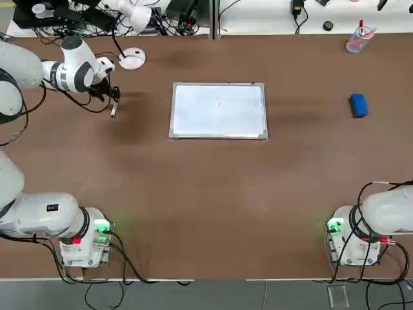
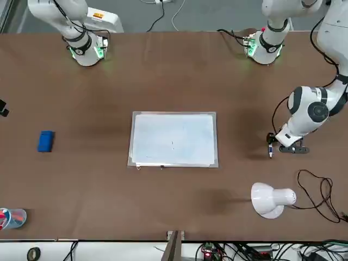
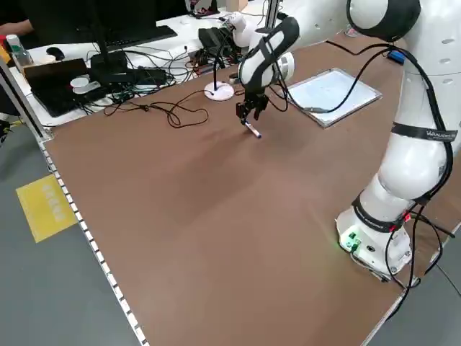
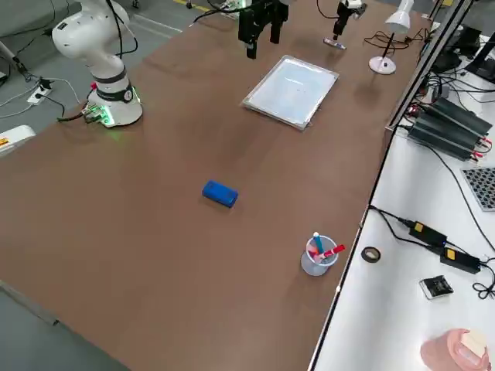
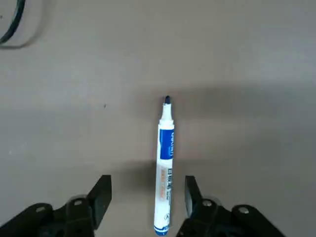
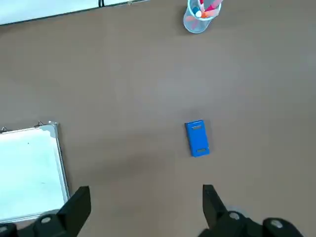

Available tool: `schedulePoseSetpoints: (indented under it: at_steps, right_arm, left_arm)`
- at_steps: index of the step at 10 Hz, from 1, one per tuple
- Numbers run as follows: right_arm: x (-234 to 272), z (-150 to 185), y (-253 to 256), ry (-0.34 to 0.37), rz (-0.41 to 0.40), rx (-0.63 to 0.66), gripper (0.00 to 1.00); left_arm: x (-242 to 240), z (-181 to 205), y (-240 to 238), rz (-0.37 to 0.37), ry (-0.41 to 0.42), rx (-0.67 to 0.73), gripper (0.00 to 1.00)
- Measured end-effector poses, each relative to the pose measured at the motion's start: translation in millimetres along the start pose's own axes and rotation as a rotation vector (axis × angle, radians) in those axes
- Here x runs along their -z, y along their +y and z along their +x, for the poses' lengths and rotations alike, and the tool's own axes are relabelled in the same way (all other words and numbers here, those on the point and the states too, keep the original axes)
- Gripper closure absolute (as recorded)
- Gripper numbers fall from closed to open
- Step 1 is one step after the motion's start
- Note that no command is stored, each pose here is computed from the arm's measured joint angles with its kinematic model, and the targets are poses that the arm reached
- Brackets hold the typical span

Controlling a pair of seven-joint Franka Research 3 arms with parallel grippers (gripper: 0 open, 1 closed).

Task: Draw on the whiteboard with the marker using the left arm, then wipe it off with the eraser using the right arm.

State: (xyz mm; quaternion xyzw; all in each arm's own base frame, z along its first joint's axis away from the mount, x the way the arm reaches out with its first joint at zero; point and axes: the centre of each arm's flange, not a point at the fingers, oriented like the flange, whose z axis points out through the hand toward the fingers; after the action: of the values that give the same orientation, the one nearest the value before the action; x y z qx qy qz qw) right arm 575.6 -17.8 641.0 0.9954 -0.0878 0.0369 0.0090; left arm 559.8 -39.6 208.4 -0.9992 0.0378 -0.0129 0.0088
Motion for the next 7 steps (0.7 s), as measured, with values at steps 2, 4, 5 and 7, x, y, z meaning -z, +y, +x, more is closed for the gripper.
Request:
schedulePoseSetpoints:
  at_steps: [2, 4, 5, 7]
  right_arm:
    - [0, 0, 0, -0.001, 0.0, 0.0, 0.0]
    - [0, 0, 0, -0.002, 0.0, 0.0, 0.0]
    - [0, 0, 0, -0.002, 0.0, 0.0, 0.0]
    - [0, 0, 1, -0.002, 0.0, -0.001, 0.0]
  left_arm:
    - [-4, -4, 2, -0.004, 0.011, -0.002, 0.34]
    - [-11, -9, 4, -0.01, 0.027, -0.005, 0.35]
    - [-15, -11, 4, -0.013, 0.031, -0.006, 0.36]
    - [-21, -14, 5, -0.016, 0.03, -0.006, 0.4]
